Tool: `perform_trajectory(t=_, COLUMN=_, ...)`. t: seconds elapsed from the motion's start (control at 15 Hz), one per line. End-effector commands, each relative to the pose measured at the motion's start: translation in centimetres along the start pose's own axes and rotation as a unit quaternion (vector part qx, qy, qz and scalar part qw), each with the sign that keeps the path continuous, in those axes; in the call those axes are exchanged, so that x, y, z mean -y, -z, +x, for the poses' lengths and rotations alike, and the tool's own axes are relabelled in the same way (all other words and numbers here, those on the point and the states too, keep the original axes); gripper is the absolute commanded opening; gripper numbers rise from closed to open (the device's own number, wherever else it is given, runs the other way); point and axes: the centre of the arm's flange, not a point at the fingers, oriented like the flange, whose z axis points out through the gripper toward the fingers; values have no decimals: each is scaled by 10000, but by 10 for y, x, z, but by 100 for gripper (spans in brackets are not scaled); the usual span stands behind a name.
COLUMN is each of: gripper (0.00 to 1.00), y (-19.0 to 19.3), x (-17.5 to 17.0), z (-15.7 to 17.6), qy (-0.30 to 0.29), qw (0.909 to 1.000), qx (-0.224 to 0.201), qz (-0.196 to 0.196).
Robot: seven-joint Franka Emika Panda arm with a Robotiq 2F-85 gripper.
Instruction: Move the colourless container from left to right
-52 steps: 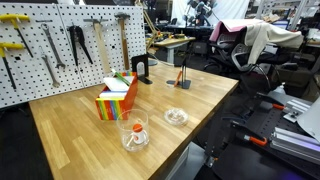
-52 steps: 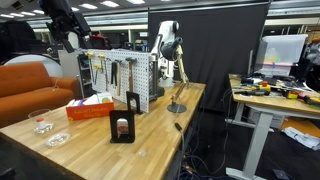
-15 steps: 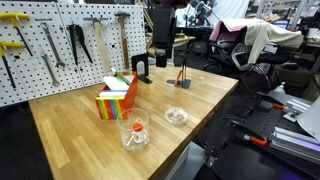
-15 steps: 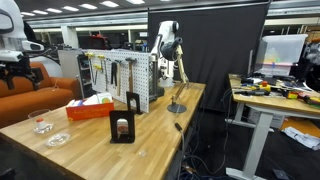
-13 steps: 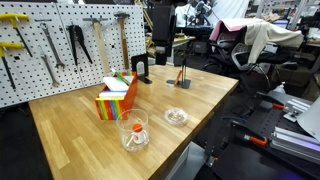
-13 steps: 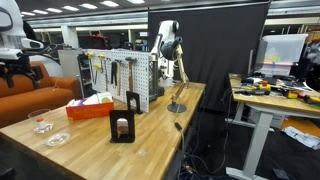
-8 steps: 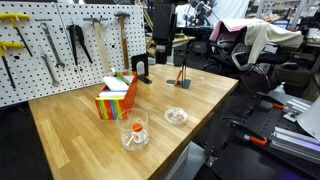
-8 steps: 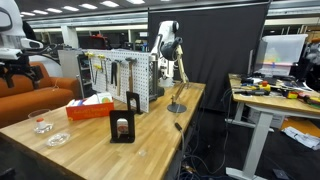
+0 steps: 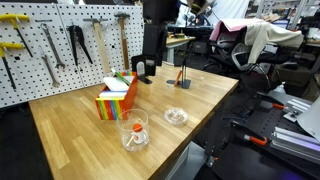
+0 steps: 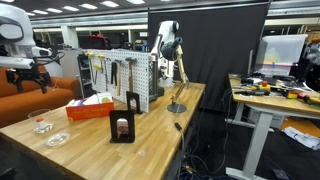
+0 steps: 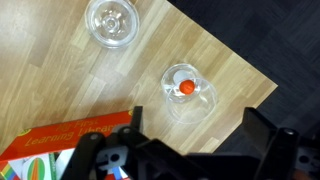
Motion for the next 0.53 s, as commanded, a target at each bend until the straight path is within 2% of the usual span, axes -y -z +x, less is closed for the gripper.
perform_trajectory(t=0.0, gripper=100, y=-31, x=-7, z=29, qy=109, qw=9997, qx=-21, qz=201)
perform_trajectory(t=0.47, gripper=100, y=-95, x=-11, z=54, qy=304, qw=9988, qx=312, qz=234)
